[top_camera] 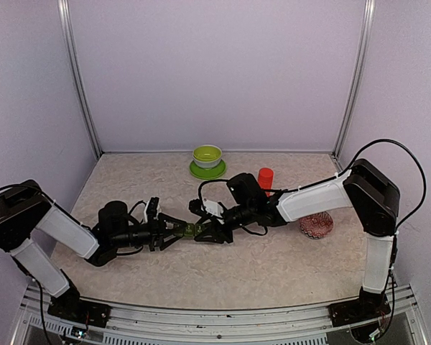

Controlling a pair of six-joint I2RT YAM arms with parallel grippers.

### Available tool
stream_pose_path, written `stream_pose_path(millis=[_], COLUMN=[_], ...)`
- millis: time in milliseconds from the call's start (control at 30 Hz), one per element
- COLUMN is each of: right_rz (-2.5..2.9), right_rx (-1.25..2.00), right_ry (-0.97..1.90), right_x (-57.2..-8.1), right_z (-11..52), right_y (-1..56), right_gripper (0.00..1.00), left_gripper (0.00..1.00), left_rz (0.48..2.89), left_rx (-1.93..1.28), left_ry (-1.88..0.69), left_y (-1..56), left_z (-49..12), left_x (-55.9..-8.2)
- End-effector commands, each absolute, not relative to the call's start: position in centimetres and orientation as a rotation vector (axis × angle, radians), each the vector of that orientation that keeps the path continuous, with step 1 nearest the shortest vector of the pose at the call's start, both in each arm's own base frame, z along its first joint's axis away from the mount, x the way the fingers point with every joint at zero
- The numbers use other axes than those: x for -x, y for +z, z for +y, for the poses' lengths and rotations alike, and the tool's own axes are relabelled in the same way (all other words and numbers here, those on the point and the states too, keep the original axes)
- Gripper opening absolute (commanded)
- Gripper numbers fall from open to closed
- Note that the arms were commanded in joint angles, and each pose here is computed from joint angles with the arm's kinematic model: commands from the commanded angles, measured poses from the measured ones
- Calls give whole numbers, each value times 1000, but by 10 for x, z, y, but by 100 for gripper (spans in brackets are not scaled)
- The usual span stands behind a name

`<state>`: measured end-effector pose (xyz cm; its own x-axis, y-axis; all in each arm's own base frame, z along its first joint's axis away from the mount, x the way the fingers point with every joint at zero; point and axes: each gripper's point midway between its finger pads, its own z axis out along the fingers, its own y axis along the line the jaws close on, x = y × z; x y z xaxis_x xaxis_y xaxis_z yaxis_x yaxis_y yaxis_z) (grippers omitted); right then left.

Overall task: Sort the pills into containers
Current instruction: Close the lid of the pill container, then pass from the right arm to the left

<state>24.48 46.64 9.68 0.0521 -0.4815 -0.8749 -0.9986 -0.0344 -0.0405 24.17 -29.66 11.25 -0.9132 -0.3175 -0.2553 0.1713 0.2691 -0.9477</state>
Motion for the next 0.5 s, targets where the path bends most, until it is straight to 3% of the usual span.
stream_pose_path(millis=[0, 167, 467], right_rz=[1474, 1472, 1465], right_rx=[1643, 1644, 1639], right_ry=[899, 889, 887], right_x=[-234, -234, -233], right_z=[473, 475, 476], right_y=[112, 114, 118], right_gripper=[40, 40, 43], left_gripper=[59, 55, 35], left_rz=[2135, 2156, 2152], left_rx=[59, 39, 50], left_ry=[-1712, -1725, -1731], left_y=[117, 113, 110], left_z=[-307, -314, -313], left_x=[-241, -238, -236])
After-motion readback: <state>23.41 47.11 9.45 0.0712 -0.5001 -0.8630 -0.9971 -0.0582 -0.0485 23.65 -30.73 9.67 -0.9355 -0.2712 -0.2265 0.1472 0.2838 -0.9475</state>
